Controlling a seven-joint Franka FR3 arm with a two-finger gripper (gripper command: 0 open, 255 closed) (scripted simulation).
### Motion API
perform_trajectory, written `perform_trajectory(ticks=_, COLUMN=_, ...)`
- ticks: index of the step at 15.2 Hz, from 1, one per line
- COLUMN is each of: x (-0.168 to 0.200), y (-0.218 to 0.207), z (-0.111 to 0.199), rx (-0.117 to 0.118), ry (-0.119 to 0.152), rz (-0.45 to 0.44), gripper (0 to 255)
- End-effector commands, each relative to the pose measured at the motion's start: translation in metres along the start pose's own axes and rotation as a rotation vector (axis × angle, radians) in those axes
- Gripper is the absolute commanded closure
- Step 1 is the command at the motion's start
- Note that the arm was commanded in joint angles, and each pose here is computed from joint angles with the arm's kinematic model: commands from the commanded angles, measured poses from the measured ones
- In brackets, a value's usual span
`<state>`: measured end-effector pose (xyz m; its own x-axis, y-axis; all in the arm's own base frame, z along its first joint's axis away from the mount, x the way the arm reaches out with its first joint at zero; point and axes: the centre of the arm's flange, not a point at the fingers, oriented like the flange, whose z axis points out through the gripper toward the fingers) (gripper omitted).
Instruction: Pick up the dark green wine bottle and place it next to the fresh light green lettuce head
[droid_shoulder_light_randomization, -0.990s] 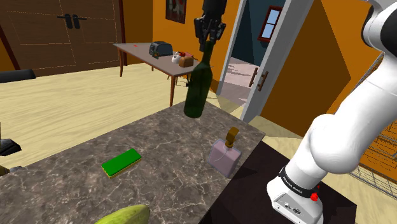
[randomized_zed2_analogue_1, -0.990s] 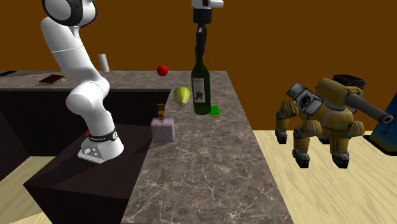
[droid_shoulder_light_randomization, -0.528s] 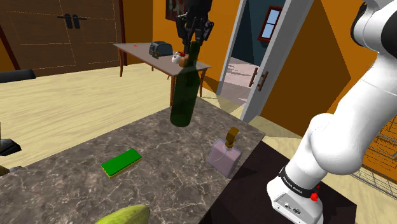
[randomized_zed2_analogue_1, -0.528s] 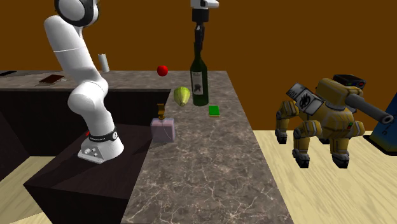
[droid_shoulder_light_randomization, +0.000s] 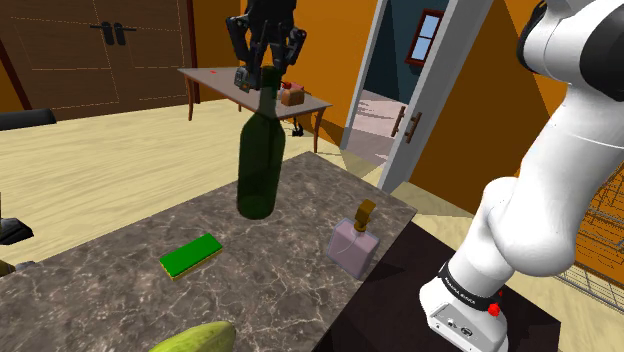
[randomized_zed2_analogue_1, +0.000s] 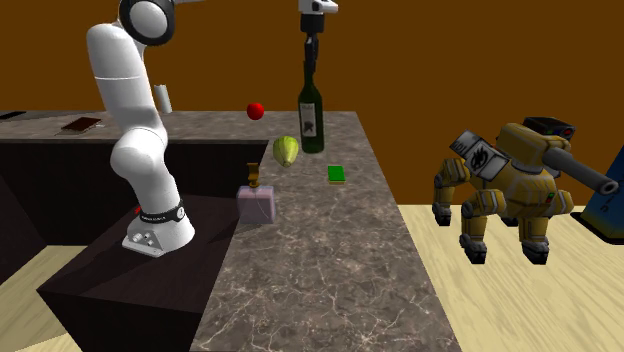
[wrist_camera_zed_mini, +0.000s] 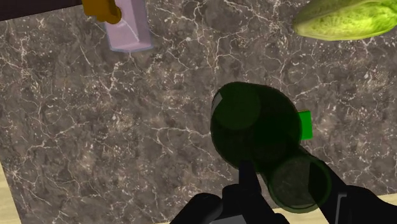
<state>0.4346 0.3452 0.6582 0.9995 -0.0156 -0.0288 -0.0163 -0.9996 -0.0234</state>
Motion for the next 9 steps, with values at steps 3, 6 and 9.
perform_trajectory(ticks=3, x=-0.013, y=-0.053, z=0.002, rx=0.001, ry=0.001, rz=0.002, gripper=255)
perform_trajectory(ticks=6, x=-0.023, y=-0.091, z=0.003, rx=0.001, ry=0.001, rz=0.002, gripper=255)
perform_trajectory(ticks=9, x=-0.034, y=-0.136, z=0.004, rx=0.001, ry=0.001, rz=0.002, gripper=255)
